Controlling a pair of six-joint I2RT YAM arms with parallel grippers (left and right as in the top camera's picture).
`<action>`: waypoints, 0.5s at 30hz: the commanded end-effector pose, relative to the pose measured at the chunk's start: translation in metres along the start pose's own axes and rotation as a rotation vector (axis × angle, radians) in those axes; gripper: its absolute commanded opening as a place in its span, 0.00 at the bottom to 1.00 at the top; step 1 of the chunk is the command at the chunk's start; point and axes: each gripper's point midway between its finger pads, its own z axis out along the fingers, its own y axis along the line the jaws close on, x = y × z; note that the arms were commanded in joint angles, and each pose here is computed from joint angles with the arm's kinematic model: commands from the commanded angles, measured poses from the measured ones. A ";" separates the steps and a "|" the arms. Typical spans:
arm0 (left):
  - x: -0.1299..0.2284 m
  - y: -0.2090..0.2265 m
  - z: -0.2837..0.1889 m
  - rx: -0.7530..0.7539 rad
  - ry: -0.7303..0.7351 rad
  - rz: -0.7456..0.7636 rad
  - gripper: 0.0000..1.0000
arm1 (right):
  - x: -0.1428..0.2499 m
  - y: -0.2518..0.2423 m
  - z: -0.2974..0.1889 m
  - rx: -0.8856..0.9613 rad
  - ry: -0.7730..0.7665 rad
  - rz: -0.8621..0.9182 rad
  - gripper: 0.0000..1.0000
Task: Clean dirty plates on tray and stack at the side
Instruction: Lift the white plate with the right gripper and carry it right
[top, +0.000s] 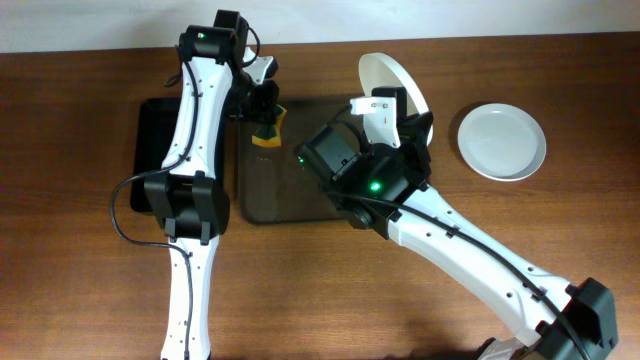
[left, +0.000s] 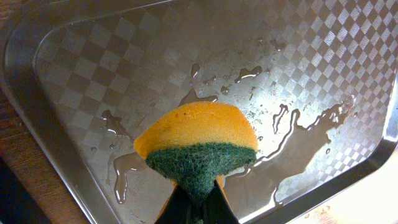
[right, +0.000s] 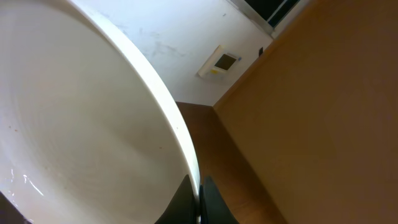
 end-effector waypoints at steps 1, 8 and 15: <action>0.001 0.004 0.003 -0.007 0.006 0.015 0.01 | -0.006 -0.012 -0.003 0.026 -0.021 0.066 0.04; 0.001 0.004 0.003 -0.008 0.006 0.015 0.01 | 0.017 0.025 0.005 -0.221 0.141 0.112 0.04; 0.017 0.046 -0.036 -0.026 0.016 -0.093 0.01 | 0.051 0.007 0.050 -0.485 0.470 0.342 0.04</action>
